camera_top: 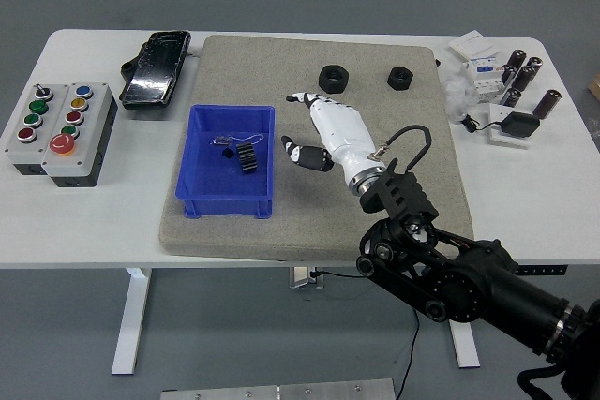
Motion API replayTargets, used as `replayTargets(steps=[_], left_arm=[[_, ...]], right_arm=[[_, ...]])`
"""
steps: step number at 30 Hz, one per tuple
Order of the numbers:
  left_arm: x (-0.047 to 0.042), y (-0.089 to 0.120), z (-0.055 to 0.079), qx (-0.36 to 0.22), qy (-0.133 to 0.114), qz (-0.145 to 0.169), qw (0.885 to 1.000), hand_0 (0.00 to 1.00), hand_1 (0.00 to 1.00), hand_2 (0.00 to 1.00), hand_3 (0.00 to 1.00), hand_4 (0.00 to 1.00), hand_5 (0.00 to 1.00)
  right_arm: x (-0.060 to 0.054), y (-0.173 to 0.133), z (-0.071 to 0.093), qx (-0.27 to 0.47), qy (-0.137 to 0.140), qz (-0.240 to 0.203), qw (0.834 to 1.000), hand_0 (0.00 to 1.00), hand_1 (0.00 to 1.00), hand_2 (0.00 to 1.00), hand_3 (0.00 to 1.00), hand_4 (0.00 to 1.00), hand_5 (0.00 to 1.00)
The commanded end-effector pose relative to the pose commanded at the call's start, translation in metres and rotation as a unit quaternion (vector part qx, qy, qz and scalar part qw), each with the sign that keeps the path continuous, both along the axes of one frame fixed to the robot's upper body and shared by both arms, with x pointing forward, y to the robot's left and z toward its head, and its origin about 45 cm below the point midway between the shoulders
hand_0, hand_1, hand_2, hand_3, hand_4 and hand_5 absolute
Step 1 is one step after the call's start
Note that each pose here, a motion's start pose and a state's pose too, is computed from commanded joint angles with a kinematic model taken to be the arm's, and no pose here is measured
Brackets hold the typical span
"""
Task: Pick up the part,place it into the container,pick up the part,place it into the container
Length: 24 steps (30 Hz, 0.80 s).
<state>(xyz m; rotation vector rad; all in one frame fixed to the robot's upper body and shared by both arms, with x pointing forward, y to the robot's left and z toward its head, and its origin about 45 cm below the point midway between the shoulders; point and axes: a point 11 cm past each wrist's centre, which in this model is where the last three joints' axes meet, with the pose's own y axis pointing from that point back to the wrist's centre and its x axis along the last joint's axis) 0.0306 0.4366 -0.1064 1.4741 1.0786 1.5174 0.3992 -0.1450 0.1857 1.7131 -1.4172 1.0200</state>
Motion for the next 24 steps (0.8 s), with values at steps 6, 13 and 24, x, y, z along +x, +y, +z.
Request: replayTargets(steps=[6,13,24], left_arm=[[-0.0007,0.001,0.0,0.001,0.0,0.001,1.0,0.667,0.634,0.55,0.599,0.696,0.359],[0.001,-0.001,0.0,-0.001,-0.002,0.0,1.0,0.668,0.634,0.549,0.599,0.696,0.358],[0.0016,0.0,0.0,0.0,-0.002,-0.002,1.0,0.668,0.634,0.551,0.599,0.695,0.358]], right_arm=[[-0.003,-0.051,-0.023,-0.008,0.032,-0.063,0.997,0.681,0.756,0.781,0.777,0.695,0.211],[-0.015,-0.069,-0.055,-0.048,0.069,-0.075,0.994,0.672,0.742,0.773,0.759,0.696,0.221],[-0.011,-0.077,-0.069,-0.07,0.086,-0.083,0.99,0.635,0.676,0.618,0.678,0.432,0.17]])
